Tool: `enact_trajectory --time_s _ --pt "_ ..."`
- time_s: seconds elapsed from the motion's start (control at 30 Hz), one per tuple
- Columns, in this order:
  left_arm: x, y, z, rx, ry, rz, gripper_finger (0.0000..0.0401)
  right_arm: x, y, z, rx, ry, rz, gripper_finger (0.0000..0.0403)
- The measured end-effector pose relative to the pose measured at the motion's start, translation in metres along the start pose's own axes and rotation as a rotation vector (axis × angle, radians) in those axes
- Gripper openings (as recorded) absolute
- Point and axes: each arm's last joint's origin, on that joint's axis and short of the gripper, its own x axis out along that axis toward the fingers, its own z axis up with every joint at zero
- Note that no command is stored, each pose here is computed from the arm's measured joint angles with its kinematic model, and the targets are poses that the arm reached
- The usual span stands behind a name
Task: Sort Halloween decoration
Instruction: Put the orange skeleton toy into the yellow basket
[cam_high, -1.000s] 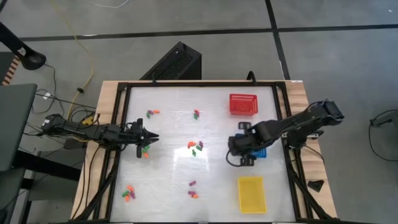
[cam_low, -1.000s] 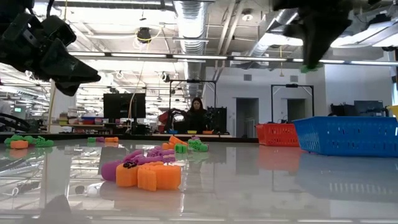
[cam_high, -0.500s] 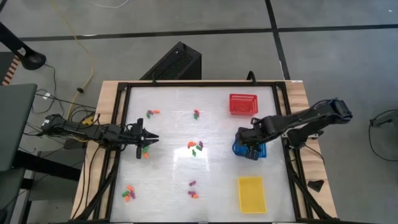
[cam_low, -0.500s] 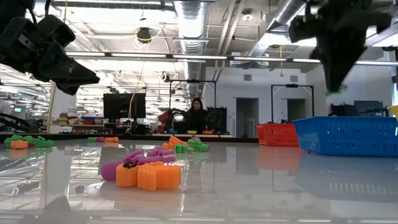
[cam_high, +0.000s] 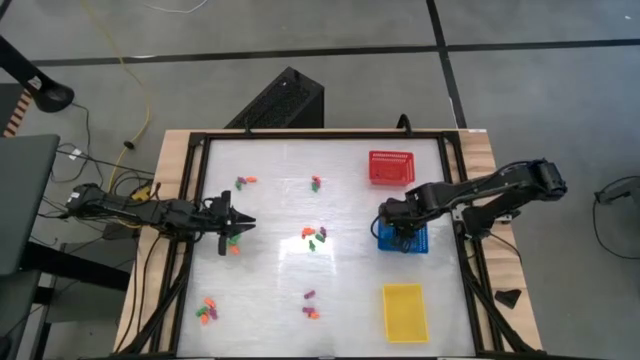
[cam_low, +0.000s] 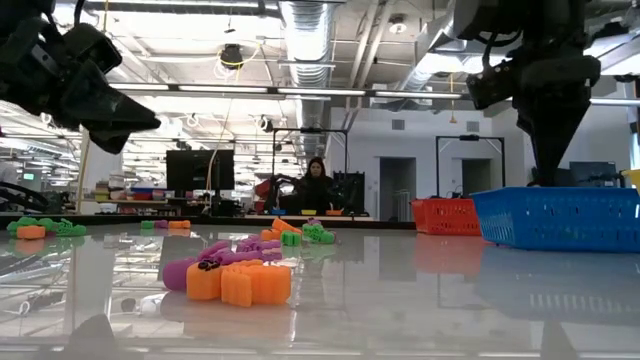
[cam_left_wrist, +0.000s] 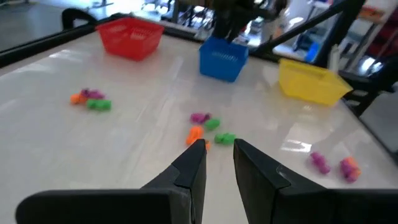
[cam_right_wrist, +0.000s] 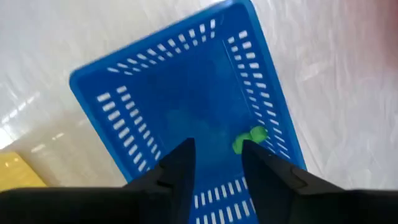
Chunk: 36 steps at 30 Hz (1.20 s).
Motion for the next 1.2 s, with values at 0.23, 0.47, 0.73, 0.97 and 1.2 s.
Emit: enact_trajectory --time_s 0.23,0.47,0.73,0.97,1.2 --pt "-0.001 -0.006 0.010 0.050 -0.086 -0.134 0.0070 -0.001 0.006 0.008 0.068 -0.082 0.060 0.0207" --pt "-0.001 -0.006 0.010 0.062 -0.089 -0.144 0.0070 -0.014 0.024 0.044 0.166 -0.527 0.203 0.0191" --pt "0.000 -0.002 0.000 0.034 0.011 -0.065 0.0070 -0.033 0.056 0.101 -0.087 -1.268 0.075 0.0173" --pt "0.000 -0.001 -0.005 -0.069 0.064 -0.041 0.0070 0.000 0.066 0.166 -0.152 -1.463 0.076 0.0173" --pt "0.001 0.000 -0.006 -0.159 0.074 -0.029 0.0070 0.043 0.045 0.250 -0.174 -1.155 0.071 0.0172"
